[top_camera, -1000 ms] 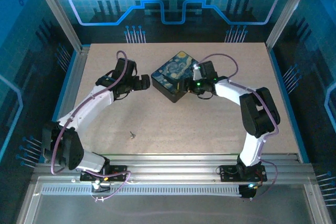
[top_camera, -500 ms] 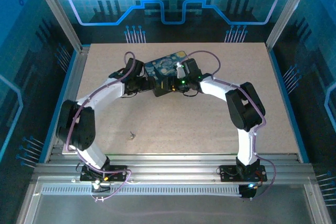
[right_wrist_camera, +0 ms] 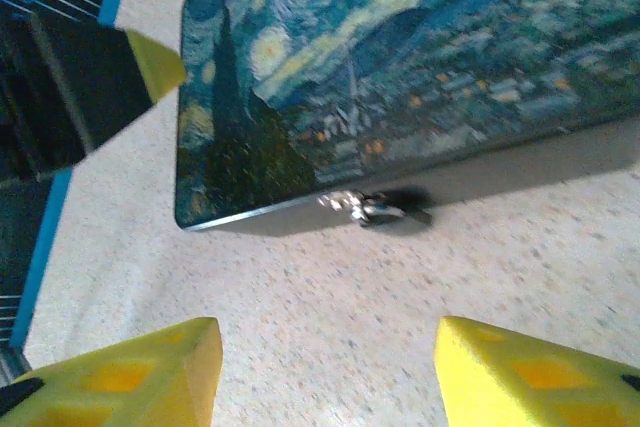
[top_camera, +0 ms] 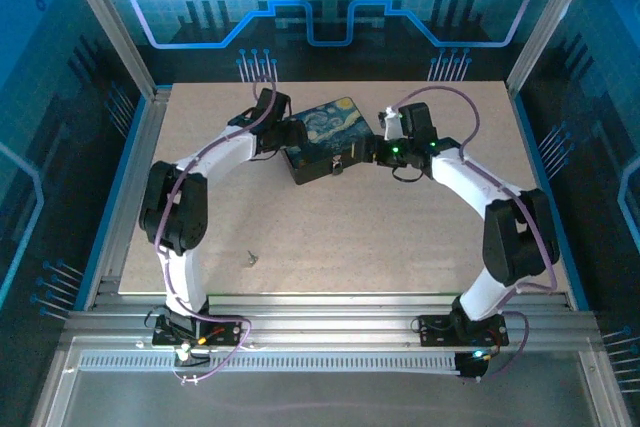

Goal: Unlock the padlock with the key

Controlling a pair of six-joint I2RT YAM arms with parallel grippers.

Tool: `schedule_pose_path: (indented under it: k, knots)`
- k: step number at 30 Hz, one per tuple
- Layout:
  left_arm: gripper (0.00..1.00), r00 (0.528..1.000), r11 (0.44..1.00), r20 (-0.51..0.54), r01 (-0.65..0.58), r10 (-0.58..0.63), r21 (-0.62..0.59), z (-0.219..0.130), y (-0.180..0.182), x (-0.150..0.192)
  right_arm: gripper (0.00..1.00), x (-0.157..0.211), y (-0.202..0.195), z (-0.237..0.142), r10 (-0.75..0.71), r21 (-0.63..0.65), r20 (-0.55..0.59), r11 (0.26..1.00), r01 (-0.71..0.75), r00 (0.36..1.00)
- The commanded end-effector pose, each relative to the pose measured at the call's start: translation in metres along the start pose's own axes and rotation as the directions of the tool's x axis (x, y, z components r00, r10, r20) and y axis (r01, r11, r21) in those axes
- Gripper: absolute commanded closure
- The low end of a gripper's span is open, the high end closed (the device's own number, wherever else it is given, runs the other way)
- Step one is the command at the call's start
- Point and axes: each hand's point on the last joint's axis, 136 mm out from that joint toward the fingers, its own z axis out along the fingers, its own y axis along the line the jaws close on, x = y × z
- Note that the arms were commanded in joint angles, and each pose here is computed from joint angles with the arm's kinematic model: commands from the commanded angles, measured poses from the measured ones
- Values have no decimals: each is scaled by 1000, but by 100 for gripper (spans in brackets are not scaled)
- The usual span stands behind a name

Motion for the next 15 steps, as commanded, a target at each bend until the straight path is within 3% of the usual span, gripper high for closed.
schedule_pose_path:
  k: [1,15]
  knots:
    - [30,998,997,14,-68,69,-26,13,-3,-8,41,22,-14,-13,-28,63,-63,997,32,998]
    - [27,994,991,-2,-111,112,68,31,-32,-23,40,46,-29,-10,-20,94,-118,995,31,993]
